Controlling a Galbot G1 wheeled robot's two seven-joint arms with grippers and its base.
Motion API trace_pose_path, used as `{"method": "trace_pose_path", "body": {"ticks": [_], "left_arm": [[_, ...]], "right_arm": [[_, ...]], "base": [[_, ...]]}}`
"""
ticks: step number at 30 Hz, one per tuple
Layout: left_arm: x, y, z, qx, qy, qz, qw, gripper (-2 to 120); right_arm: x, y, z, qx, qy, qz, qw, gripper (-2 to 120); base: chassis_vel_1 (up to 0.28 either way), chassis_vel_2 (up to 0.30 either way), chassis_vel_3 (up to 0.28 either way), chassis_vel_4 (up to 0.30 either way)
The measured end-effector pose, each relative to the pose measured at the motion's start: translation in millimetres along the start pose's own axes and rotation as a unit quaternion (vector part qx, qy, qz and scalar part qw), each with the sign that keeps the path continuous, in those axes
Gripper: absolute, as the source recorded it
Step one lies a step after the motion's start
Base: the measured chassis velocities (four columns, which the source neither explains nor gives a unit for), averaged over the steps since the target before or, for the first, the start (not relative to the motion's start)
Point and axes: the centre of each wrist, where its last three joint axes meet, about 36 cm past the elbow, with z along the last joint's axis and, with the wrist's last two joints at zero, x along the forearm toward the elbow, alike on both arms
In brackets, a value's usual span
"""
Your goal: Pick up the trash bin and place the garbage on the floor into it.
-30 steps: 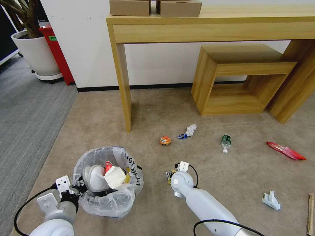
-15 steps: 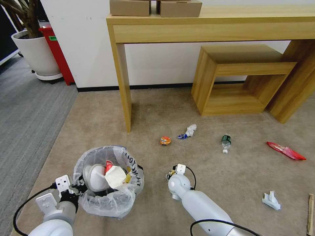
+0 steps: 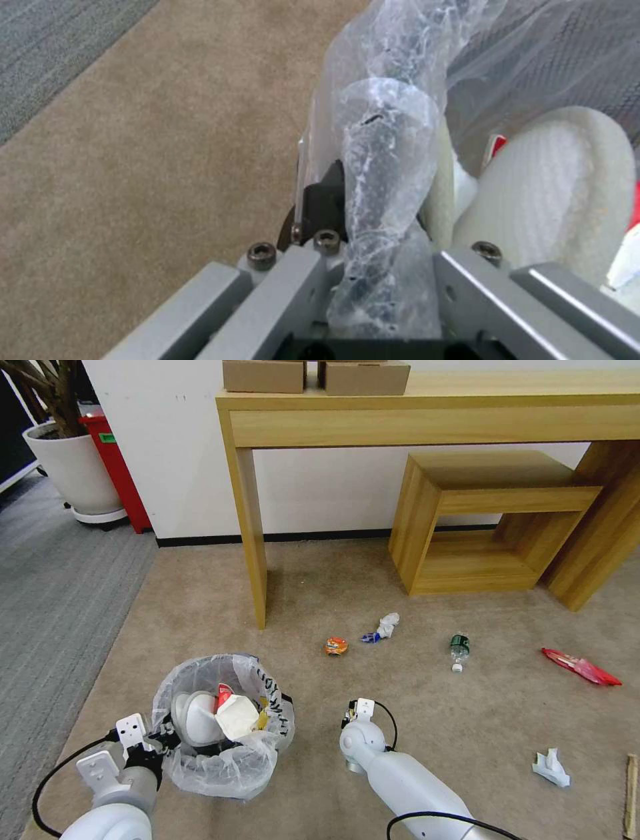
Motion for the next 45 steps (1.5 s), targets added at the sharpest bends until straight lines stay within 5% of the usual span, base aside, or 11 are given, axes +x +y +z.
{"method": "trace_pose_path", "body": {"ticks": [8,16,23,24,27,28,30,31,34,38,45], "left_arm": [[-3.9,3.4,-1.6,-0.003,-0.001,-0.002,1.0000,1],[-7.6,6.1,-3.6,-0.004,-0.002,-0.005,1.0000,1],[-8.8,4.6,-2.6,-0.001,-0.001,-0.005,1.0000,1],[-8.8,4.6,-2.6,-0.001,-0.001,-0.005,1.0000,1],[-7.4,2.4,-2.4,0.000,0.000,-0.003,1.0000,1],[-7.4,2.4,-2.4,0.000,0.000,-0.003,1.0000,1],[-4.7,0.7,-4.2,0.000,-0.002,-0.001,1.0000,1],[-4.7,0.7,-4.2,0.000,-0.002,-0.001,1.0000,1],[-1.0,-1.7,-6.1,-0.001,-0.002,0.002,1.0000,1],[3.8,-4.4,-7.5,0.001,-0.002,0.006,1.0000,1],[14.9,-9.2,-9.1,0.002,-0.002,0.009,1.0000,1]], "right_arm": [[20.6,-19.0,-3.2,-0.020,-0.052,-0.060,0.997,0],[108.6,-94.3,-46.1,-0.013,-0.221,-0.206,0.953,0],[179.1,-110.5,-75.1,0.022,-0.358,-0.363,0.860,0],[179.1,-110.5,-75.1,0.022,-0.358,-0.363,0.860,0],[201.1,-110.1,-86.1,0.042,-0.414,-0.444,0.793,0],[201.1,-110.1,-86.1,0.042,-0.414,-0.444,0.793,0],[206.0,-111.1,-90.6,0.073,-0.443,-0.510,0.734,0],[206.0,-111.1,-90.6,0.073,-0.443,-0.510,0.734,0],[208.2,-112.3,-92.3,0.125,-0.450,-0.576,0.671,0],[215.3,-104.6,-96.2,0.157,-0.444,-0.613,0.634,0],[241.5,-79.0,-96.6,0.186,-0.398,-0.649,0.621,0]], "base": [[0.000,0.000,0.000,0.000],[0.000,0.000,0.000,0.000],[0.000,0.000,0.000,0.000],[0.000,0.000,0.000,0.000],[0.000,0.000,0.000,0.000],[0.000,0.000,0.000,0.000],[0.000,0.000,0.000,0.000],[0.000,0.000,0.000,0.000],[0.000,0.000,0.000,0.000],[0.000,0.000,0.000,0.000],[0.000,0.000,0.000,0.000]]}}
